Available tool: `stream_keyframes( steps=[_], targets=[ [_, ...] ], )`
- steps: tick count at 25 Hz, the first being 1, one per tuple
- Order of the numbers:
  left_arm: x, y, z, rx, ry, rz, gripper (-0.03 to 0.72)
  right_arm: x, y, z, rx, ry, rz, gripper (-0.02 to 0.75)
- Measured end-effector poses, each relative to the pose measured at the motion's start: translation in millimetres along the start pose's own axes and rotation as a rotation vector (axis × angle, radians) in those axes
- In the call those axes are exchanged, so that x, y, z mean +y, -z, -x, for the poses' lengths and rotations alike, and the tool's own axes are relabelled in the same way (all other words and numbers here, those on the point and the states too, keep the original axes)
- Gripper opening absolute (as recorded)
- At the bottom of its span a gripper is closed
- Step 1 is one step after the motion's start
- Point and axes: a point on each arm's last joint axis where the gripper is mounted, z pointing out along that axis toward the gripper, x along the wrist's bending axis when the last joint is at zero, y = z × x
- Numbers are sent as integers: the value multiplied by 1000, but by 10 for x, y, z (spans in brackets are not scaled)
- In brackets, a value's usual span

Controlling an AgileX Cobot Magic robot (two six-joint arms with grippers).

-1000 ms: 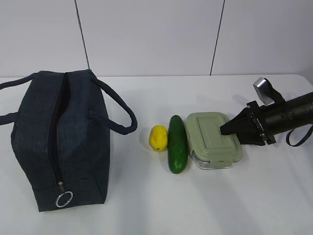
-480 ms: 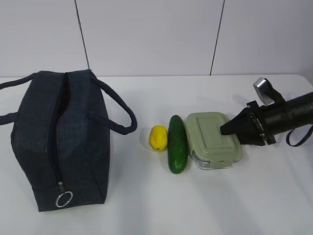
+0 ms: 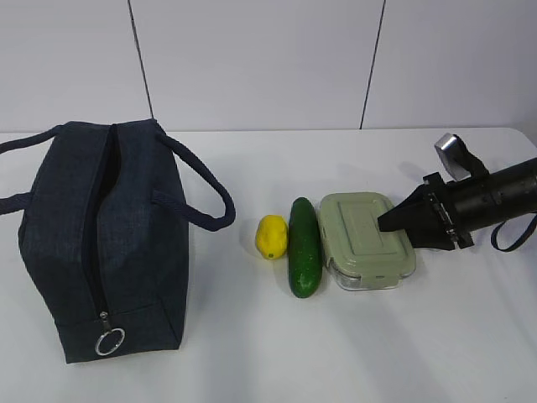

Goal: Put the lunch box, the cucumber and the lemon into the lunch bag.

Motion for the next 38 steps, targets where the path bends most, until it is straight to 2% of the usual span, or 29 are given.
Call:
stream_keyframes(
  steps=[38],
  targets=[
    [0,0,0,0,0,0,243,3,2,0,-2,-24,-2,357]
  ],
)
